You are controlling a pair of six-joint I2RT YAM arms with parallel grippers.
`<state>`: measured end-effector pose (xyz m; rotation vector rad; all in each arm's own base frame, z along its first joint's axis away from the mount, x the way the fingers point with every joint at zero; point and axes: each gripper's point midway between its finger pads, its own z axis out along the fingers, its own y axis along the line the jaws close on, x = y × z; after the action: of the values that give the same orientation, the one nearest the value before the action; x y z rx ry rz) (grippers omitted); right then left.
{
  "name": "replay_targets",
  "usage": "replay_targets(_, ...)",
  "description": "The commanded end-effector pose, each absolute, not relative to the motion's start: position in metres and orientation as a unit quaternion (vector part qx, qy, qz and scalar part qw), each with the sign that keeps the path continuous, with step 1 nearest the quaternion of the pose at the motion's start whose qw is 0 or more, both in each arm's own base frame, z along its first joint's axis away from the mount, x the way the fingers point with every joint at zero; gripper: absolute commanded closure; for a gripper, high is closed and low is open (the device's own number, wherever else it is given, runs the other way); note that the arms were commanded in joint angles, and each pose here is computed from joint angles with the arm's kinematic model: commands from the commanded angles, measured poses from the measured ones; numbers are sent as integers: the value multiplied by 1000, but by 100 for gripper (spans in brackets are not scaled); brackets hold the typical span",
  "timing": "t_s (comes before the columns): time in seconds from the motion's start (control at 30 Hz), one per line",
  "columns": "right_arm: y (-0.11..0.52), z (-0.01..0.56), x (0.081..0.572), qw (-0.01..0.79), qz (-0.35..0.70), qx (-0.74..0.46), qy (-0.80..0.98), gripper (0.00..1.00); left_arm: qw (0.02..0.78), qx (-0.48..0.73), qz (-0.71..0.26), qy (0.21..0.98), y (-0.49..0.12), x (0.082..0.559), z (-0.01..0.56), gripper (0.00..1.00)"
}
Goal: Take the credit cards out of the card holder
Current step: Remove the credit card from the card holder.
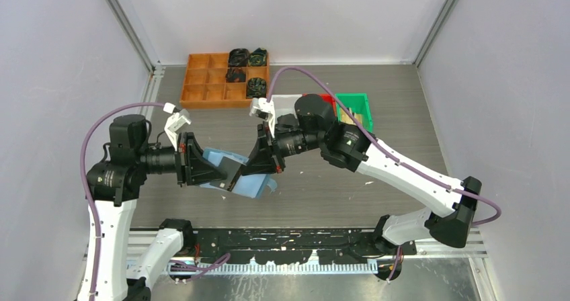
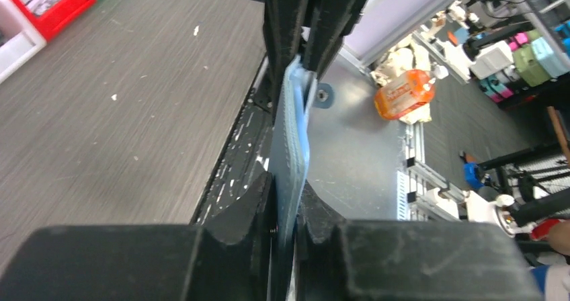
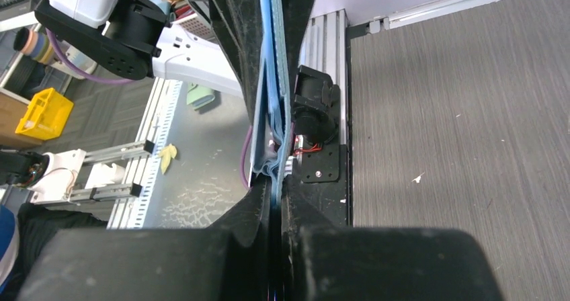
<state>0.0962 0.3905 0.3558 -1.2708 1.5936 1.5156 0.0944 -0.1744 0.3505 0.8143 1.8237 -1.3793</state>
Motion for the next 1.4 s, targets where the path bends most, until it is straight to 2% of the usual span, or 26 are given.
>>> replay_targets(0.0, 379, 387, 88, 319, 597, -473, 564, 99, 348, 317, -583, 663, -182, 91, 386, 88)
replay_targets(0.17, 374, 397, 95, 324, 621, -449, 555, 95, 339, 308, -603, 653, -184, 88, 396, 99)
replay_targets(0.27, 373, 409, 100, 326, 645, -430, 541, 76, 333, 300, -612, 652, -184, 87, 401, 100)
replay_targets(0.4, 363, 432, 120, 342, 678, -381, 528, 38, 337, 287, -612, 655, -185, 90, 406, 100)
replay_targets(0.47, 350, 452, 134, 358, 702, -339, 513, 30, 344, 276, -606, 662, -185, 95, 404, 100)
replay_targets(0.67, 303, 493, 177, 425, 689, -206, 550, 28, 406, 205, -546, 704, -178, 134, 390, 99)
replay_targets(0.77, 293, 498, 178, 437, 686, -173, 555, 21, 438, 159, -497, 732, -168, 157, 377, 98)
replay_targets(0.93, 301, 496, 164, 360, 742, -153, 545, 22, 432, 118, -478, 756, -163, 170, 353, 98)
replay_targets(1.07, 336, 465, 152, 308, 746, -168, 566, 23, 424, 112, -492, 752, -165, 171, 355, 98)
replay_targets(1.37, 382, 409, 146, 230, 743, -168, 606, 34, 409, 142, -529, 730, -174, 155, 371, 98)
